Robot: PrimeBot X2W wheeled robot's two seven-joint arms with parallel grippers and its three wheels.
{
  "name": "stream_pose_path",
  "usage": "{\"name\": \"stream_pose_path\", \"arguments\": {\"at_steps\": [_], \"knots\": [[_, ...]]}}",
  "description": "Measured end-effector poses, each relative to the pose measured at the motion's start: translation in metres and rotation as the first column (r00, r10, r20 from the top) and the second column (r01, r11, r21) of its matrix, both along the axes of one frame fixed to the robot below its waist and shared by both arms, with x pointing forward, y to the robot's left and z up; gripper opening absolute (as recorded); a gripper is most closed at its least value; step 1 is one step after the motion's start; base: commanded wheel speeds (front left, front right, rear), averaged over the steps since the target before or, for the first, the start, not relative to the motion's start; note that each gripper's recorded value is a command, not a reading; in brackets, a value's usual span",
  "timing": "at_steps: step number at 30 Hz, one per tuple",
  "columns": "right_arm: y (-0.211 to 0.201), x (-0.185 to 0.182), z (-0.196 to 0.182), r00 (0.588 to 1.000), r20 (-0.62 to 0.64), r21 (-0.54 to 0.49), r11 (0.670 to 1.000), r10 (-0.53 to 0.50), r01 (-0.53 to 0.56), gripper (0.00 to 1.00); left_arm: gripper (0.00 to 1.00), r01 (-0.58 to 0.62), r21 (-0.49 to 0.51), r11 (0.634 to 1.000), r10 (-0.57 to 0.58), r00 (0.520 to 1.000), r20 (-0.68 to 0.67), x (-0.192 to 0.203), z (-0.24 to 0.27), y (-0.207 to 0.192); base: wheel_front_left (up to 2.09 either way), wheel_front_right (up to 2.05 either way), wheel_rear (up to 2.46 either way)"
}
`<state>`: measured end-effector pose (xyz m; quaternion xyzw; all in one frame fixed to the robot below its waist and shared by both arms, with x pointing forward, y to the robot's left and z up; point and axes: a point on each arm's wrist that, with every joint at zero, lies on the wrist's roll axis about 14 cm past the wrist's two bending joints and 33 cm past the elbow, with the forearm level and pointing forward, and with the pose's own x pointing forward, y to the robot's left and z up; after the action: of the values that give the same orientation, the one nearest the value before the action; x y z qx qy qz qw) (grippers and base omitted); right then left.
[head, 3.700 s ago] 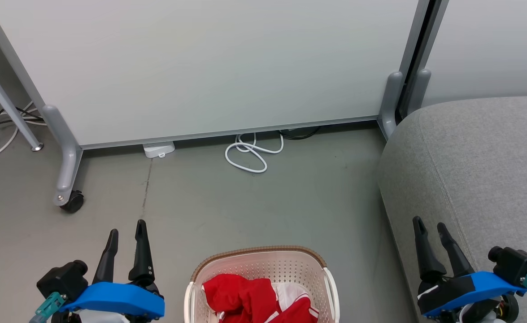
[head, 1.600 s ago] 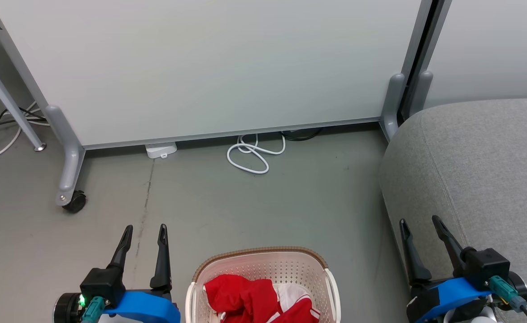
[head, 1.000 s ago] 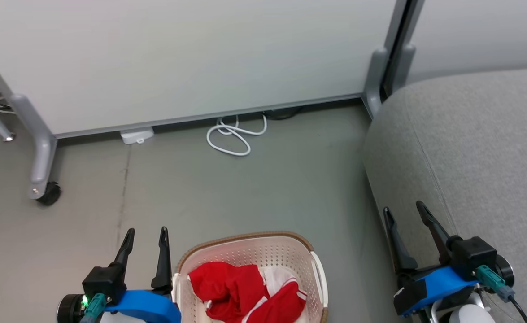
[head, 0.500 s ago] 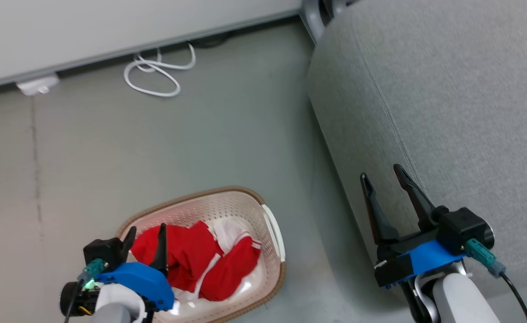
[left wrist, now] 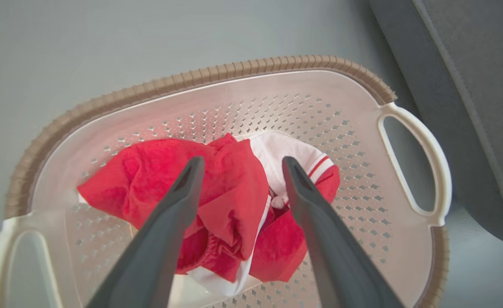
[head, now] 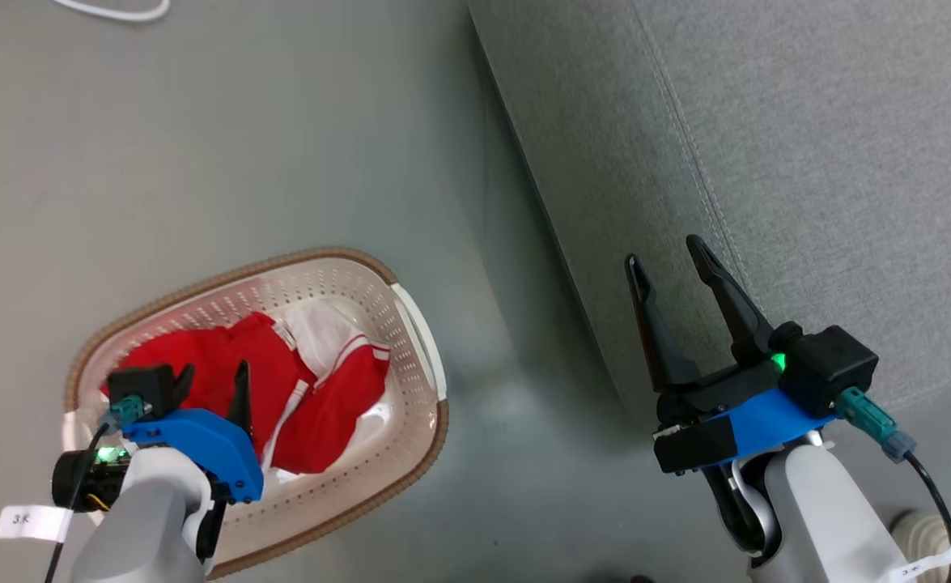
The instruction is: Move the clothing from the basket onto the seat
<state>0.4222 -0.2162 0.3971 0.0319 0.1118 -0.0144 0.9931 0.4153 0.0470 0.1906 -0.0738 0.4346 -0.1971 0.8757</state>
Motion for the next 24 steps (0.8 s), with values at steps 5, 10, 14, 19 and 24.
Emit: {"name": "stream_pose_path", "arguments": {"at_steps": [5,10,14,19,24], "knots": [[-0.002,0.001,-0.016,0.999,-0.039,0.009,1.000,-0.008,0.008,1.00,1.00,0.057,0.025,0.998,-0.054,0.995,-0.084,-0.011,-0.031,-0.001,0.00,0.00,0.00],[-0.004,0.003,-0.025,0.998,-0.061,0.006,1.000,-0.012,0.012,1.00,1.00,0.094,0.038,0.995,-0.088,0.987,-0.132,-0.016,-0.053,-0.002,0.00,0.00,0.00],[-0.008,0.001,-0.031,0.997,-0.079,0.004,1.000,-0.024,0.024,1.00,1.00,0.130,0.048,0.990,-0.121,0.980,-0.160,-0.018,-0.065,-0.005,0.00,0.00,0.00],[-0.007,0.000,-0.036,0.996,-0.092,0.012,1.000,-0.024,0.025,1.00,1.00,0.171,0.066,0.983,-0.153,0.963,-0.222,-0.026,-0.076,-0.005,0.00,0.00,0.00],[-0.007,0.000,-0.036,0.995,-0.094,0.012,1.000,-0.024,0.026,1.00,0.00,0.194,0.076,0.978,-0.169,0.952,-0.254,-0.031,-0.080,-0.004,0.00,0.00,0.00]]}}
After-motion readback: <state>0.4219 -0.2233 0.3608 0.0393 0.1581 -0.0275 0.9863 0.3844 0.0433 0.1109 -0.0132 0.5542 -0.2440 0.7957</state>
